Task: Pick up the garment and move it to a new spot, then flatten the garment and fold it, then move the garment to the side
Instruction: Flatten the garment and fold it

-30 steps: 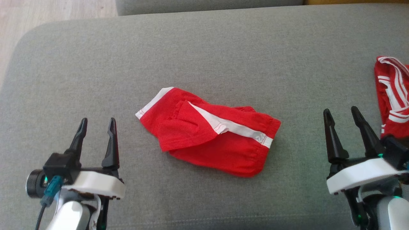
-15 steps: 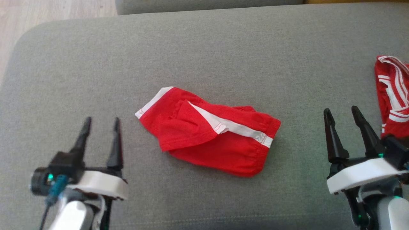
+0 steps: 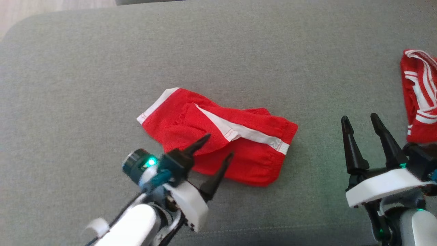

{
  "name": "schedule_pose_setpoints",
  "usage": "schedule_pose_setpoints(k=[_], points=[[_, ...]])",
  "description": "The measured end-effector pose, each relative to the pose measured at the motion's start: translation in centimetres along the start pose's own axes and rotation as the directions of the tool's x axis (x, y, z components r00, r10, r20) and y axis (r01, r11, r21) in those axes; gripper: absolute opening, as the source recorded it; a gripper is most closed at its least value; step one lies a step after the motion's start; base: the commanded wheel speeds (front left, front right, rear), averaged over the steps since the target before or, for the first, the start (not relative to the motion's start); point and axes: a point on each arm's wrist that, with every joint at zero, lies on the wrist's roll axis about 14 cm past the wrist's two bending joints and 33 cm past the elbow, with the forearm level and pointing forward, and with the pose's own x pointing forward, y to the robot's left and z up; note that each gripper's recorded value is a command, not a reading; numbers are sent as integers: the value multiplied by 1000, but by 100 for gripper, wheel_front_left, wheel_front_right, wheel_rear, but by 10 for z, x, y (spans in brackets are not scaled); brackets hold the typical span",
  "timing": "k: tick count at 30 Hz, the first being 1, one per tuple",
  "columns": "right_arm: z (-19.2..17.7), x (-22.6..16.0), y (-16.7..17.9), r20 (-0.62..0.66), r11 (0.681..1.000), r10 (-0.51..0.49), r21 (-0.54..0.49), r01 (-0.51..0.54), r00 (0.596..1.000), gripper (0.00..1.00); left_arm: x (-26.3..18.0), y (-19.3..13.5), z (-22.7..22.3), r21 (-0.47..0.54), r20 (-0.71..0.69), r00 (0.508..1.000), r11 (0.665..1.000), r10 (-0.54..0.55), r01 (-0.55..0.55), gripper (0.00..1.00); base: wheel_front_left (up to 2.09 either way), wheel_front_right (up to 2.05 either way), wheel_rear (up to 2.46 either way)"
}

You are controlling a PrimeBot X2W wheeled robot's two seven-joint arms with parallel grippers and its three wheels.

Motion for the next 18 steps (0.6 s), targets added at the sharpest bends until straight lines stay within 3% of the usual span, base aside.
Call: schedule_pose_setpoints(k=[4, 11, 12, 13, 14, 18], points=[[-6, -1, -6, -13, 1000, -18, 13, 18, 1000, 100, 10, -13, -15, 39, -73, 995, 996, -72, 75, 100, 0, 0, 0], [-11, -3, -14, -18, 999, -41, 27, 41, 999, 100, 23, 1, -29, 130, -145, 988, 989, -47, 67, 100, 0, 0, 0], [-11, -3, -14, -20, 999, -42, 27, 43, 999, 100, 24, 3, -31, 144, -151, 988, 988, -39, 61, 71, 0, 0, 0], [-12, -3, -14, -21, 999, -43, 28, 44, 999, 100, 23, 7, -33, 151, -162, 986, 987, -27, 52, 27, 0, 0, 0], [-12, -3, -15, -22, 999, -44, 28, 45, 999, 100, 23, 9, -36, 153, -170, 985, 987, -18, 45, 0, 0, 0, 0], [-10, -3, -14, -11, 999, -44, 28, 44, 999, 100, 20, 25, -32, 159, -147, 988, 987, 42, -19, 0, 0, 0, 0]])
